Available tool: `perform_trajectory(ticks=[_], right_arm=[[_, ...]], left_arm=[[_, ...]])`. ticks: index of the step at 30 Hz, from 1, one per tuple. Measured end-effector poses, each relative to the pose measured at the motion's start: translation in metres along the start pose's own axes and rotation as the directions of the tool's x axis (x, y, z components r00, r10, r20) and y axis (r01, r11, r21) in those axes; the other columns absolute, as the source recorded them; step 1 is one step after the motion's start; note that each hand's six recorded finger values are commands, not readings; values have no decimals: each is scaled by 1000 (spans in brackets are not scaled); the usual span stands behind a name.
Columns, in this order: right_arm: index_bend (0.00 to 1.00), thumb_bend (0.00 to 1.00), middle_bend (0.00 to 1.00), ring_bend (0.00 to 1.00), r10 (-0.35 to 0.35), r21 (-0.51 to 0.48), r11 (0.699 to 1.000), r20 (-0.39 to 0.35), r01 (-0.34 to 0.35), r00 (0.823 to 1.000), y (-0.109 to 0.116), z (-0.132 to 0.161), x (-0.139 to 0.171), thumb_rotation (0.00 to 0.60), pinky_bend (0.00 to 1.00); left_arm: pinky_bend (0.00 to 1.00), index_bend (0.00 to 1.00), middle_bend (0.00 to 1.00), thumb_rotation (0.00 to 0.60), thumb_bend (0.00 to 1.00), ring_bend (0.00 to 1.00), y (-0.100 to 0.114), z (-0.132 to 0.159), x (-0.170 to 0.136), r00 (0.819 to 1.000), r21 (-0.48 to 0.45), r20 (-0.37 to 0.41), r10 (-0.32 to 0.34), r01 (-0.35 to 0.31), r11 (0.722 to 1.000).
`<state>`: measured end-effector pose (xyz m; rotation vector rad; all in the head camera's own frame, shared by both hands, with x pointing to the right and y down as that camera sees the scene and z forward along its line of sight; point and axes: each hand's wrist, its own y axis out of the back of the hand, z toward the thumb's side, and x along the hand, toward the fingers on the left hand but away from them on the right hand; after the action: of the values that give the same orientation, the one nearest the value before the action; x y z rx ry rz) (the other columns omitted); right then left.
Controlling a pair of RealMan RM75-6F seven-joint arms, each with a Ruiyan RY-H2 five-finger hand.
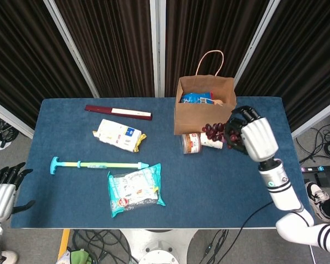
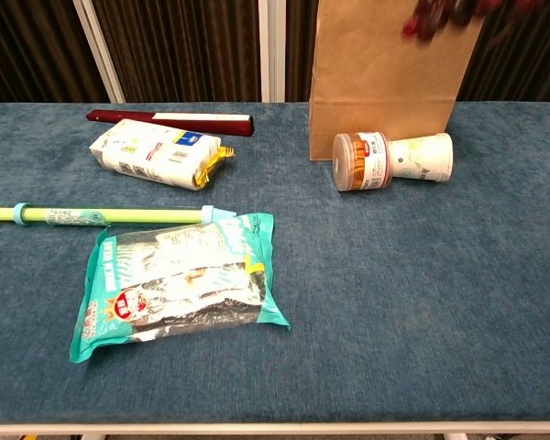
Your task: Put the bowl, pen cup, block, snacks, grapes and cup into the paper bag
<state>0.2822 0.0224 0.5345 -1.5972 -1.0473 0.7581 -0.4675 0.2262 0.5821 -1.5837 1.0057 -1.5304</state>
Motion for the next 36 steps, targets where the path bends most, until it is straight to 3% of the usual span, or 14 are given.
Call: perform_trajectory(ticks=[6, 11, 18, 23, 27, 29, 34, 36], right_arm=[[700, 457, 643, 304, -123, -23, 992, 93, 125, 988, 53, -24, -29, 600, 283], [700, 458, 643, 304, -152, -31, 987, 143, 158, 978, 68, -35, -49, 600, 284], [690, 456, 643, 300, -85, -23, 995, 206, 92, 975, 52, -43, -79, 600, 284], [646, 457, 632, 296, 15, 4, 1000, 267, -17, 964, 19, -48, -104, 600, 284], [606, 454, 603, 286, 54, 32, 997, 287, -66, 956, -7, -44, -122, 600, 277], [547, 432, 555, 257, 70, 44, 995, 300, -87, 951, -19, -42, -130, 600, 259], [70, 202, 235, 71, 136, 63, 984, 338, -167, 931, -44, -39, -140, 600, 173], [3, 154, 169, 41, 161, 72, 978, 347, -198, 924, -51, -36, -142, 600, 163]], left_arm=[[112, 267, 198, 600, 4, 152, -1, 1, 2, 1000, 2, 2, -3, 3, 1000], [112, 267, 198, 600, 3, 152, -1, 1, 2, 1000, 3, 2, -3, 3, 1000], [112, 267, 199, 600, 4, 152, 0, 1, 3, 1000, 7, 1, -4, 4, 1000], [112, 267, 199, 600, 4, 152, 0, 0, 4, 1000, 8, -3, -7, 7, 1000], [112, 267, 198, 600, 3, 152, 0, -1, 3, 1000, 9, -10, -12, 12, 1000], [112, 267, 198, 600, 3, 152, 0, -1, 4, 1000, 11, -12, -12, 13, 1000], [112, 267, 198, 600, 4, 152, 1, -1, 3, 1000, 13, -12, -10, 10, 1000], [112, 267, 198, 600, 4, 152, 0, -1, 3, 1000, 15, -13, -13, 13, 1000]])
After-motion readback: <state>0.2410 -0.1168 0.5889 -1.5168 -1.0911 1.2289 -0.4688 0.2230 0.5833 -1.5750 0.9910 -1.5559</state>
